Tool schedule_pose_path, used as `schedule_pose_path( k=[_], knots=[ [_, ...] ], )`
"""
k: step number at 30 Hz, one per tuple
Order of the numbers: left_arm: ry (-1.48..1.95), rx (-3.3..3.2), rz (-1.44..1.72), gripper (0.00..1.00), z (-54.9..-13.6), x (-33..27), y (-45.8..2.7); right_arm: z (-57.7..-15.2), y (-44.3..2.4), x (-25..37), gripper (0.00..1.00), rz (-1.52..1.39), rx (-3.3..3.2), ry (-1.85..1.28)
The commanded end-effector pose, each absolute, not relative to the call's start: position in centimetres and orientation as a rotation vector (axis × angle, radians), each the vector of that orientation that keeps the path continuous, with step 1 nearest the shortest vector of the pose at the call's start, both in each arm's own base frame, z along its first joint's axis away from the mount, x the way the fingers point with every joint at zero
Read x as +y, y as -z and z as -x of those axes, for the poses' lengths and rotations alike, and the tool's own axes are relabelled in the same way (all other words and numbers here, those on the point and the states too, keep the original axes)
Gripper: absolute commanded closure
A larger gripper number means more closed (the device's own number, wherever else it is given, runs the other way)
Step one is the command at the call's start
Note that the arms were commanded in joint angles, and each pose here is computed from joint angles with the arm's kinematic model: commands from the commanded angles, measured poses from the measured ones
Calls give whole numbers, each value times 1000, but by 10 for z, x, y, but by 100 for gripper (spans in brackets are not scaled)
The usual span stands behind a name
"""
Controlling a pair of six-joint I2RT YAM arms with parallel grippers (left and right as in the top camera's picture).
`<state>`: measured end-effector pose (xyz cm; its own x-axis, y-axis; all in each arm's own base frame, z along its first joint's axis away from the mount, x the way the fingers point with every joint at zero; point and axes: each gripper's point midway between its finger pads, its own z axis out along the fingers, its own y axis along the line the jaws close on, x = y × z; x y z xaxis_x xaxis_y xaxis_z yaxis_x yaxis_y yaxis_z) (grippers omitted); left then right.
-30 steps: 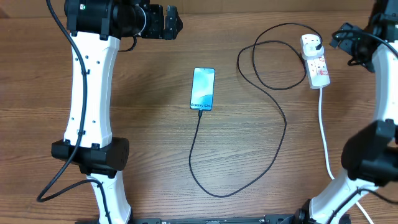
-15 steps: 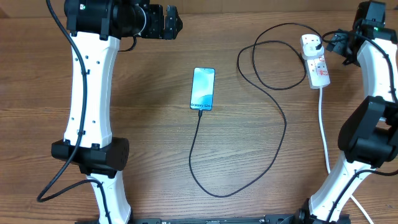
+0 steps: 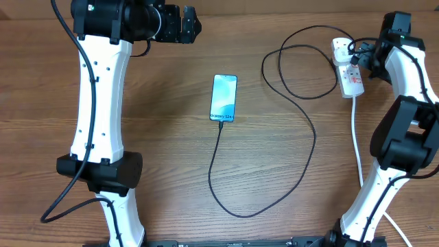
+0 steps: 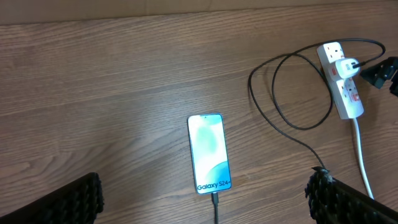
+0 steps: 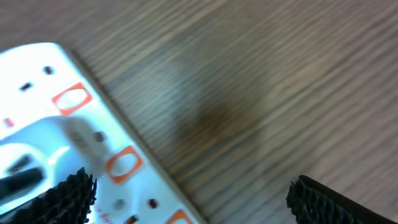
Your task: Plug charger to phone and switch on socket
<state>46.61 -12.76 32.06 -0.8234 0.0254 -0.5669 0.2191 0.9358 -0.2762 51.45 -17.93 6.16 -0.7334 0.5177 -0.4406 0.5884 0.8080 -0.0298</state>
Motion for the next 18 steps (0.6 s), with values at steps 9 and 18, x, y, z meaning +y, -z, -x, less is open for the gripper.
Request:
schedule_pose_path(
  k=[9, 18],
  knots=[
    [446, 2508, -167, 0, -468, -129, -319, -516, -57, -180, 0, -829, 2588, 218],
    [445, 2508, -168, 0, -468, -129, -319, -510, -55, -184, 0, -857, 2594, 241]
  ],
)
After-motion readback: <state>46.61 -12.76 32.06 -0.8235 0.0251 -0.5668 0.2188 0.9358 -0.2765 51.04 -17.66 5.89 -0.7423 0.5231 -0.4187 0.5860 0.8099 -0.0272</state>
